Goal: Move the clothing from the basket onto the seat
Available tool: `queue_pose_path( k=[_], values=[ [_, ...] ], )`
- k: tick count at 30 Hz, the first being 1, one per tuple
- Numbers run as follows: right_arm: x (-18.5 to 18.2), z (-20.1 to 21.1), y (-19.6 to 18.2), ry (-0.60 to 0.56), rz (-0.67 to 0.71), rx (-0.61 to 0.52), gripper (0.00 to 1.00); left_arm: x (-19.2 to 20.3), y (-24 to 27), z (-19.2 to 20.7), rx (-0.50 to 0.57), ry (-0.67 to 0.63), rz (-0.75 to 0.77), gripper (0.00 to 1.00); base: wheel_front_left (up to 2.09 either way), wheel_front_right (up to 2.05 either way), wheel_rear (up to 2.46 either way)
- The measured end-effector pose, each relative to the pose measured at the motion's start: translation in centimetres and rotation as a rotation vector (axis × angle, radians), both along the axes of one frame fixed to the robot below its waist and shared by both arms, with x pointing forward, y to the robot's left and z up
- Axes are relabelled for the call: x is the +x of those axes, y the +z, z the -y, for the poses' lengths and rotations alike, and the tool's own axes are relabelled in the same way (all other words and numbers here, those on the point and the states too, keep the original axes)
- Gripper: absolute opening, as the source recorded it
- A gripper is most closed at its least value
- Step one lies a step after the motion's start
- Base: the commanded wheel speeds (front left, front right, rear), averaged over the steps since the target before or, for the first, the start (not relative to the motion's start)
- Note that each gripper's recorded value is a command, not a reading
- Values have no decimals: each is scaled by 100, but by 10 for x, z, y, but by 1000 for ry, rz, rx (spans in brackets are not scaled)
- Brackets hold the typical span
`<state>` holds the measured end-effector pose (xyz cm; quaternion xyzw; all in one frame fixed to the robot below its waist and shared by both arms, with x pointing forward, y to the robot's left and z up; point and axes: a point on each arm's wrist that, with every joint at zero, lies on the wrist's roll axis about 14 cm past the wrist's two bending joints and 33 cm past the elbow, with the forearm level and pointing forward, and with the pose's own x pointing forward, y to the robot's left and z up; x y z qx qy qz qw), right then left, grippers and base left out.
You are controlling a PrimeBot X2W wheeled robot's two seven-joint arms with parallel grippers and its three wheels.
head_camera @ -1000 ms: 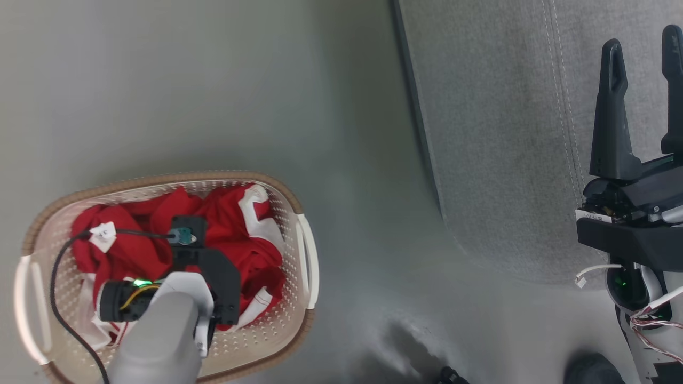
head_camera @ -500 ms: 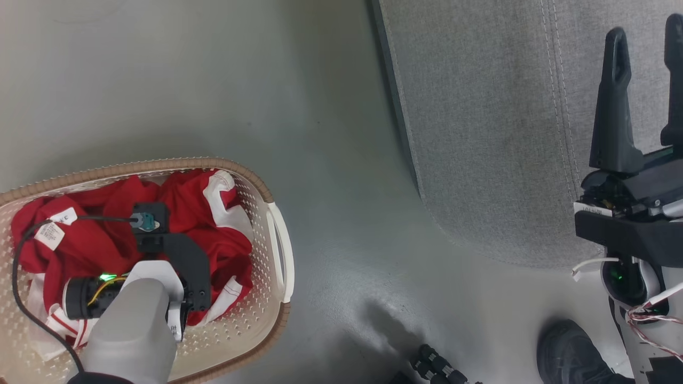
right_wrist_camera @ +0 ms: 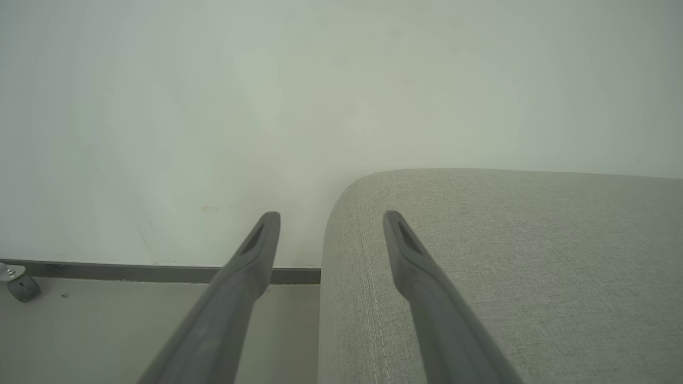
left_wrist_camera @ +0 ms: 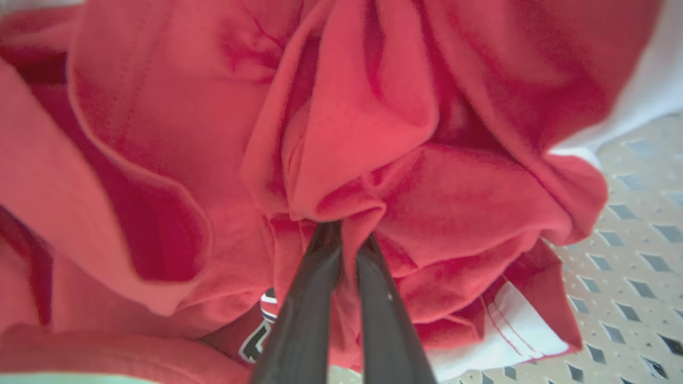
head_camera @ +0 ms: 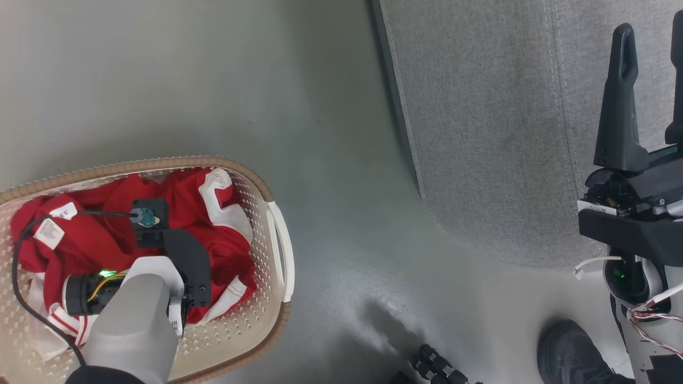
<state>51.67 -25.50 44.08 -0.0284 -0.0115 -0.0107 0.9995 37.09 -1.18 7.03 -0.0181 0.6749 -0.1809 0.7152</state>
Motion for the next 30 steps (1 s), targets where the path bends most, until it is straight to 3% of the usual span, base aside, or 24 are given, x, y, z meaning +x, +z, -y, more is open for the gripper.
queue_pose_path(
  k=[10,30],
  values=[
    [-1,1,14,-1,32,6,100,14,19,-3,4,-23,88,0,0,0,0],
    [-21,-13,39,41,59,25,100,29,88,-36,13,50,321,0,0,0,0]
  ],
)
